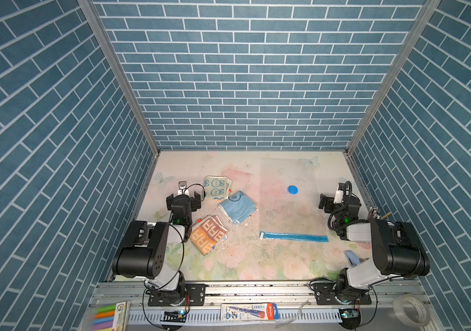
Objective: Place the folded towel into the vacuum bag
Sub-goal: Adjust the vacuum bag at the center of the board.
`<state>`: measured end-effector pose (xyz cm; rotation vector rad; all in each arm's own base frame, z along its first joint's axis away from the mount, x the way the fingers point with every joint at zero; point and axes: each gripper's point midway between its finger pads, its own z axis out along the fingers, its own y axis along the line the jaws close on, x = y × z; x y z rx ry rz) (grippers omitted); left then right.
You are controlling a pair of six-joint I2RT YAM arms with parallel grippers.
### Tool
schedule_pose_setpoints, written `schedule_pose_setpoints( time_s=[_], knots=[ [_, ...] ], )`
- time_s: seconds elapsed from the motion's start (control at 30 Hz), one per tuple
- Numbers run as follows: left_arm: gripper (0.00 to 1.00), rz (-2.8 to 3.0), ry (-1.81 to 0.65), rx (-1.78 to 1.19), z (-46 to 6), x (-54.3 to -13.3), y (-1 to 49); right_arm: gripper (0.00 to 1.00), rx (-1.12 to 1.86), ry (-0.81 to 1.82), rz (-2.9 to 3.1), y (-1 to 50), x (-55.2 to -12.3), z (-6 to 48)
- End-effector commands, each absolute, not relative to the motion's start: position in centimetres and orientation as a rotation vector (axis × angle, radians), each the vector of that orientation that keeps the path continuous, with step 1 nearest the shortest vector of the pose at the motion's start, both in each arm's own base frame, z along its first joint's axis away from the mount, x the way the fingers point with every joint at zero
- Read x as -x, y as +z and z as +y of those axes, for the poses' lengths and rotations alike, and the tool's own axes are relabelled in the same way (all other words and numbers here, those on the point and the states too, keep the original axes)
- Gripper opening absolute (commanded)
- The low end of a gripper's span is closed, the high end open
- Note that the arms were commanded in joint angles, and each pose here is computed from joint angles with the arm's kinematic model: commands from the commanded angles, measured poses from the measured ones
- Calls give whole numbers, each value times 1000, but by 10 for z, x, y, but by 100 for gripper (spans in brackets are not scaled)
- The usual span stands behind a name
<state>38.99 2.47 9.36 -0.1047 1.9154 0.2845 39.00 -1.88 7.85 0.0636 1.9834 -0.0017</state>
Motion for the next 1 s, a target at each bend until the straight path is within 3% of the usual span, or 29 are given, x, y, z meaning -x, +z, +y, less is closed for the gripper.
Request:
schedule_pose_setpoints(
  time_s=[0.0, 0.63, 0.83, 0.97],
  knots=[
    [100, 1906, 284, 101, 26, -390, 97, 99, -34, -9, 1955, 88, -396, -18],
    [100, 1896, 283, 102, 26, -388, 100, 99, -67, -29, 1970, 89, -397, -23],
    [100, 1886, 308, 141, 32, -381, 136, 99, -1, 87, 2039, 135, -403, -4],
    [100, 1796, 284, 181, 34, -377, 183, 99, -187, 307, 2003, 182, -404, 8]
  ],
)
